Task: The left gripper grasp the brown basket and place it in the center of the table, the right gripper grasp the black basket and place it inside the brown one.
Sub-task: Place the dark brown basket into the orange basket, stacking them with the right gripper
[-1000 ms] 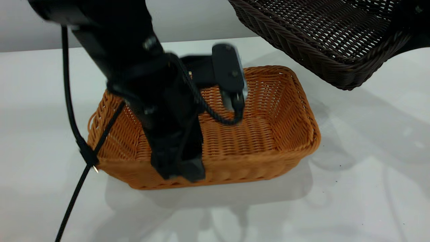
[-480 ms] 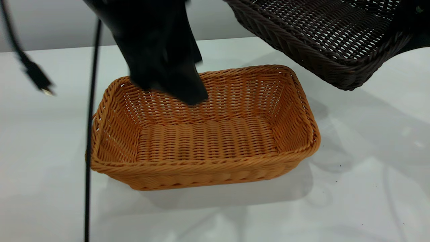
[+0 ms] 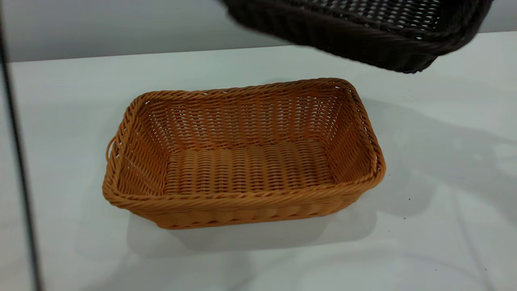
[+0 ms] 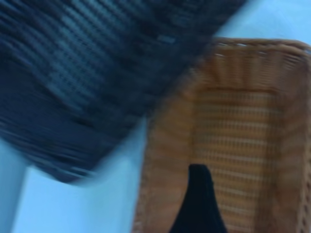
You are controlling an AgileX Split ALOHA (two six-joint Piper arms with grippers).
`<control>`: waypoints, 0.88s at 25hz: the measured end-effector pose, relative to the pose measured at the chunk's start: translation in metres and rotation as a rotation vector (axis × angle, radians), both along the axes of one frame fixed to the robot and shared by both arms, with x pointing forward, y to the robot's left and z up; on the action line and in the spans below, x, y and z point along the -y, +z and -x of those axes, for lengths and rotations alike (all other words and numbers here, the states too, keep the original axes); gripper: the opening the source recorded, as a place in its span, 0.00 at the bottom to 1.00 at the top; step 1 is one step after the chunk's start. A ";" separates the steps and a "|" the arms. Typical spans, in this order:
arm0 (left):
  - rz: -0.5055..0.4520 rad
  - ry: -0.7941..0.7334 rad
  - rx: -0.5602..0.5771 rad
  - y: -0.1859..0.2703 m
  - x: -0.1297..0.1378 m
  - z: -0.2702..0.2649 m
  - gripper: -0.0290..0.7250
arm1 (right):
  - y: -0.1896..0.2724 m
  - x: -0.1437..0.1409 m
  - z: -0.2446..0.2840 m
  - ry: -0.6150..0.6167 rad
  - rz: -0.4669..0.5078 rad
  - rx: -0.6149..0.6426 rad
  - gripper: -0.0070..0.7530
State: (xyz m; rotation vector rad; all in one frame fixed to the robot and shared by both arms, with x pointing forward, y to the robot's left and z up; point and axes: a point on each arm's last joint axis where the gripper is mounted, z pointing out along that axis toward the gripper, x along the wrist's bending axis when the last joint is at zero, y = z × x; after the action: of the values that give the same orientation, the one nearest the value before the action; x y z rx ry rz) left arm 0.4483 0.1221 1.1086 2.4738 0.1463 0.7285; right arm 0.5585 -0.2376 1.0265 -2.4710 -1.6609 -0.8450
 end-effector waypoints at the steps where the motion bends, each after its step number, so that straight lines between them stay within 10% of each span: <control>1: 0.018 0.017 0.023 0.005 -0.003 0.001 0.69 | 0.003 -0.001 0.001 0.037 0.008 -0.004 0.17; 12: 0.284 0.139 0.141 0.067 -0.018 0.016 0.69 | 0.001 -0.020 0.018 0.284 -0.003 -0.098 0.17; 22: 0.292 0.133 0.135 0.068 -0.018 0.017 0.65 | -0.041 -0.069 0.017 0.453 -0.010 -0.211 0.17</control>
State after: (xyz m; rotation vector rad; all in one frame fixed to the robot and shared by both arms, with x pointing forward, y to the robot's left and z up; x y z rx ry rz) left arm 0.4312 0.1397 1.1769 2.1465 0.3438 0.8610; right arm 0.5414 -0.1683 0.9857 -1.9648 -2.0040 -0.5143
